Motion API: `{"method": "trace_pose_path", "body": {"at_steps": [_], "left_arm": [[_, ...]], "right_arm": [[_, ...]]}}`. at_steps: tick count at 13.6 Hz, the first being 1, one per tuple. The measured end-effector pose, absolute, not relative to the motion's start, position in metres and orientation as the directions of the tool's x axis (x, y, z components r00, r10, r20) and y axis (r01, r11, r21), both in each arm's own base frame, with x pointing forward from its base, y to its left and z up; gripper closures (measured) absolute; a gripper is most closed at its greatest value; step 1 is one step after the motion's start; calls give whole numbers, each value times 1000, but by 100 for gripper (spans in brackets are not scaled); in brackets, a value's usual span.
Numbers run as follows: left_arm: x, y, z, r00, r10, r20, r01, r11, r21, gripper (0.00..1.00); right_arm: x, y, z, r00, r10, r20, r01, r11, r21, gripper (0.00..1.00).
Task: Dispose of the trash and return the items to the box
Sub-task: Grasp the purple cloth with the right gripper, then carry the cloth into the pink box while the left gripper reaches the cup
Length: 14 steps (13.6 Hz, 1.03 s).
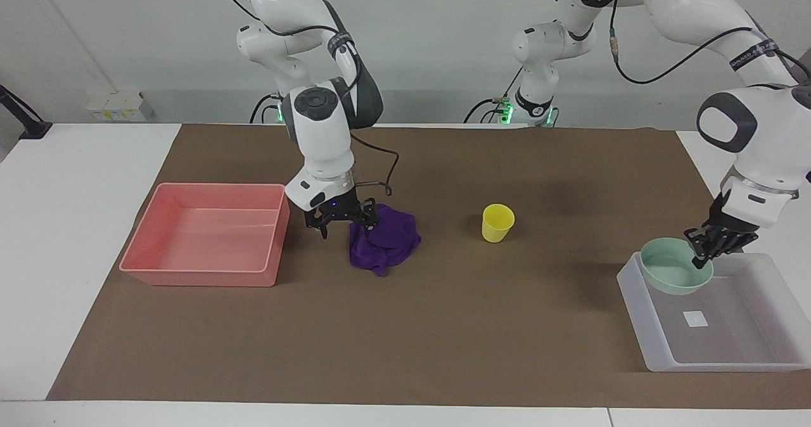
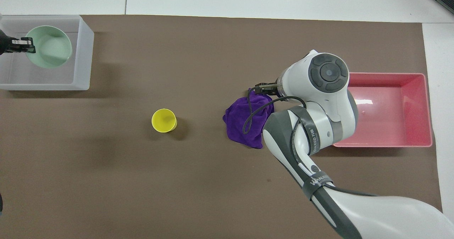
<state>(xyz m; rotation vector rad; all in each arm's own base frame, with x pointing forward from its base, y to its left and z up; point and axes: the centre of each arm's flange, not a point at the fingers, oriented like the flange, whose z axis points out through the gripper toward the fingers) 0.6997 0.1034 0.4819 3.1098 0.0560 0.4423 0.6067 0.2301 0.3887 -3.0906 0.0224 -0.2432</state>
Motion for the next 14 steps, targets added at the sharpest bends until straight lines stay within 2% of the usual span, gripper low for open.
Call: {"method": "trace_pose_path", "body": {"at_steps": [3,6,14], "left_arm": [[728,142,451,956,77,282,79,-997,7,96],[743,167,409,957,99,272,103,-995,-1,96],[740,199,349,975,104,199,116,-992,-48,96]], "right_arm": [[597,250,350,982,-25,186,-14,-998,-61,0],[589,268,331,981,-40,189,-27,-997,-71,0],[577,267,304,982,-71,174,-58,-995,-79,0]]}}
